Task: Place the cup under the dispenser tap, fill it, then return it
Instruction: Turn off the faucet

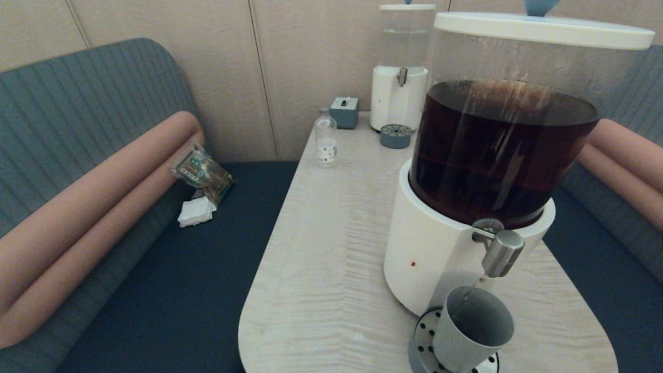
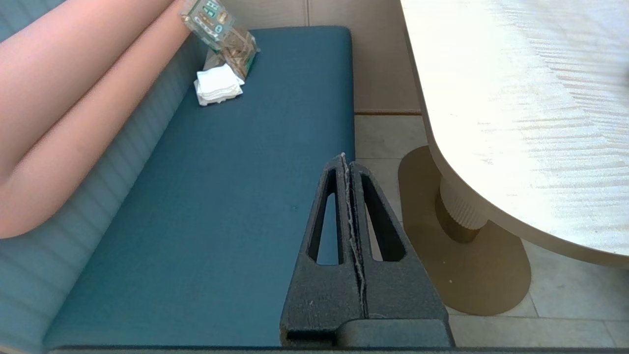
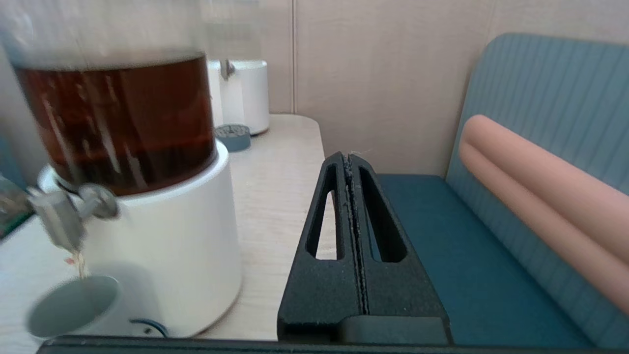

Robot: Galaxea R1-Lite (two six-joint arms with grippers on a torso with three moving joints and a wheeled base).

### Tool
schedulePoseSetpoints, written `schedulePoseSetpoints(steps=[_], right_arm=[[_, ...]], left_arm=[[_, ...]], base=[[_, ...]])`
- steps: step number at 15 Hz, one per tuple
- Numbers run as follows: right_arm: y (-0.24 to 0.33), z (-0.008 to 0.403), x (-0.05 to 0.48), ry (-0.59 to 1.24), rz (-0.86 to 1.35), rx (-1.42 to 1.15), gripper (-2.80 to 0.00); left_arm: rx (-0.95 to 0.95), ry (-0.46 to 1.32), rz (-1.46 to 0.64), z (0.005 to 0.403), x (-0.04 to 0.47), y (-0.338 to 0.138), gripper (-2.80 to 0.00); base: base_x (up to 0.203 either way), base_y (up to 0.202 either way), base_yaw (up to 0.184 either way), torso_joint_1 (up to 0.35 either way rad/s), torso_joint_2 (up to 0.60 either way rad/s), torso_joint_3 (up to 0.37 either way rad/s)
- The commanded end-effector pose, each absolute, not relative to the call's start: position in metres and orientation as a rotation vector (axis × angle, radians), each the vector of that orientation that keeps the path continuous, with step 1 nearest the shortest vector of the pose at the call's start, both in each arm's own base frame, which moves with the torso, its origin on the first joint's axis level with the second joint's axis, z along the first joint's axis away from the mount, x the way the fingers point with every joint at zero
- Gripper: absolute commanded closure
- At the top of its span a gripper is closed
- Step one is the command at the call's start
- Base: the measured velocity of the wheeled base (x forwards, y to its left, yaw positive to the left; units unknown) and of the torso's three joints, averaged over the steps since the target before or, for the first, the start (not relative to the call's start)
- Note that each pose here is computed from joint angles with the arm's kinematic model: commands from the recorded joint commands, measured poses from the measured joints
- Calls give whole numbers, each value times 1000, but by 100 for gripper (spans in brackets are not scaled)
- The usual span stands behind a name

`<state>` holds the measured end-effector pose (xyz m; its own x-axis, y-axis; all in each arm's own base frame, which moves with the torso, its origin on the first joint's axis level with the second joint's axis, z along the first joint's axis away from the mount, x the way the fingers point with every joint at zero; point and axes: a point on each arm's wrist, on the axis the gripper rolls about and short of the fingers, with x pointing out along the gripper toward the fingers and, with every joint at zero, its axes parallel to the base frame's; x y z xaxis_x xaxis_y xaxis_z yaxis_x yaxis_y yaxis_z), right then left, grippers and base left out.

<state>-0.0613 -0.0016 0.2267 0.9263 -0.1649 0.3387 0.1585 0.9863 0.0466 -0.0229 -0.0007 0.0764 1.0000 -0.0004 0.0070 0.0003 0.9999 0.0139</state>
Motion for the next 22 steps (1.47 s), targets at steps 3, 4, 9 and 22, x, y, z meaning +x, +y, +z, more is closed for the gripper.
schedulePoseSetpoints(steps=[3, 4, 9, 22], right_arm=[[-2, 193, -57, -363, -162, -31, 0], [-3, 180, -52, -353, -169, -59, 0], [-3, 116, -33, -287, -155, -148, 0], [1, 72, -23, 21, 20, -140, 0]], left_arm=[[14, -5, 0, 76, -23, -1, 0], [14, -6, 0, 77, -23, -1, 0], [14, -6, 0, 77, -23, -1, 0], [14, -6, 0, 77, -23, -1, 0]], base=[[0, 0, 0, 0, 0, 0], [0, 0, 0, 0, 0, 0], [0, 0, 0, 0, 0, 0], [0, 0, 0, 0, 0, 0]])
